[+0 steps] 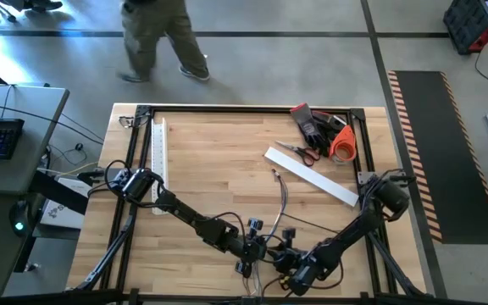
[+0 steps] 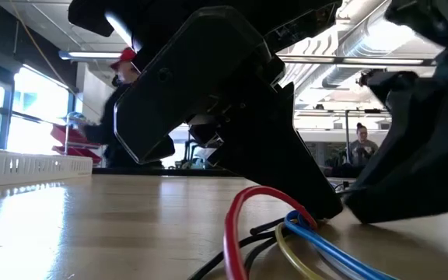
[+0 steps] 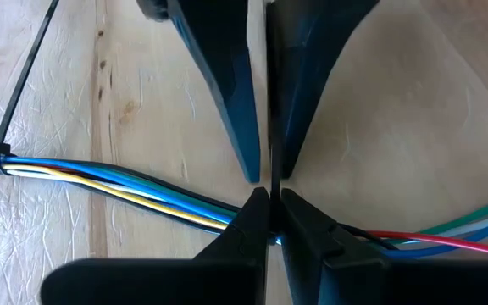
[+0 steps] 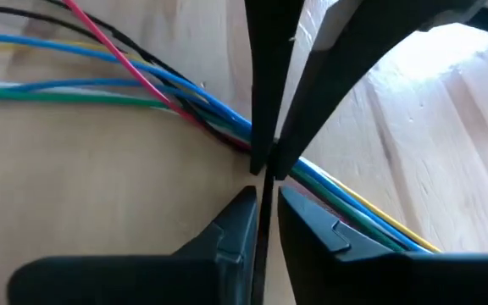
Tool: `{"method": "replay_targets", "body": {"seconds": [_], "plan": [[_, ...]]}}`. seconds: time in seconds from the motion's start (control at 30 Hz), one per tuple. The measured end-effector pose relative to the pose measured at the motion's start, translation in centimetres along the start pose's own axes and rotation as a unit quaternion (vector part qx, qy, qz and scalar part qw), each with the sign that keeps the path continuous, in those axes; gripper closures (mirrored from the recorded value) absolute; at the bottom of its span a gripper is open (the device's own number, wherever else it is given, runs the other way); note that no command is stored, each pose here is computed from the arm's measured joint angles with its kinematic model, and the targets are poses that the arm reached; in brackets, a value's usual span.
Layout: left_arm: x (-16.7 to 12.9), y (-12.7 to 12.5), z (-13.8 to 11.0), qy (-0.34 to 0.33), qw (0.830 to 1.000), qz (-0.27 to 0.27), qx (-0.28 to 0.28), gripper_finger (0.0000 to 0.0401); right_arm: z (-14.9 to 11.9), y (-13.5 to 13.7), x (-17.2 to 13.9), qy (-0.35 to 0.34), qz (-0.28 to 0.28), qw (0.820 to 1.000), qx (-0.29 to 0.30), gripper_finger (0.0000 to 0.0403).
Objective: Ziptie cables
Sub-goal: Wrap the zip tie on the cable
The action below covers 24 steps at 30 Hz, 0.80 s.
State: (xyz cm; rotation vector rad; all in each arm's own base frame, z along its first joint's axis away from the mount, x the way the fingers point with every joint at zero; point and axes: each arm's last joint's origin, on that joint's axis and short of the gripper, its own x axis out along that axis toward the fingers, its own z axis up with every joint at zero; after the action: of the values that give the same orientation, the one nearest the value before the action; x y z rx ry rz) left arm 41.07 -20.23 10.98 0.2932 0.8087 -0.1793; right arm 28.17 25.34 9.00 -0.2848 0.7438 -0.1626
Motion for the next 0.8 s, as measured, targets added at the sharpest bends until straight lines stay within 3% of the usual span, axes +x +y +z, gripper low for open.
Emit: {"method": "replay_targets", "body": {"seconds": [0.43,0.8], "plan": [[0.00,-0.01,-0.01,0.001,1.000,-0.001,0.000,0.0401,0.05,0.35,0.22,-0.012,-0.001,1.000,0.005,0.0362],[0.00,-0.01,0.01,0.000,1.000,-0.001,-0.001,0.0401,0.21,0.32,0.19,-0.021,-0.010,1.000,0.019,0.0286]]}}
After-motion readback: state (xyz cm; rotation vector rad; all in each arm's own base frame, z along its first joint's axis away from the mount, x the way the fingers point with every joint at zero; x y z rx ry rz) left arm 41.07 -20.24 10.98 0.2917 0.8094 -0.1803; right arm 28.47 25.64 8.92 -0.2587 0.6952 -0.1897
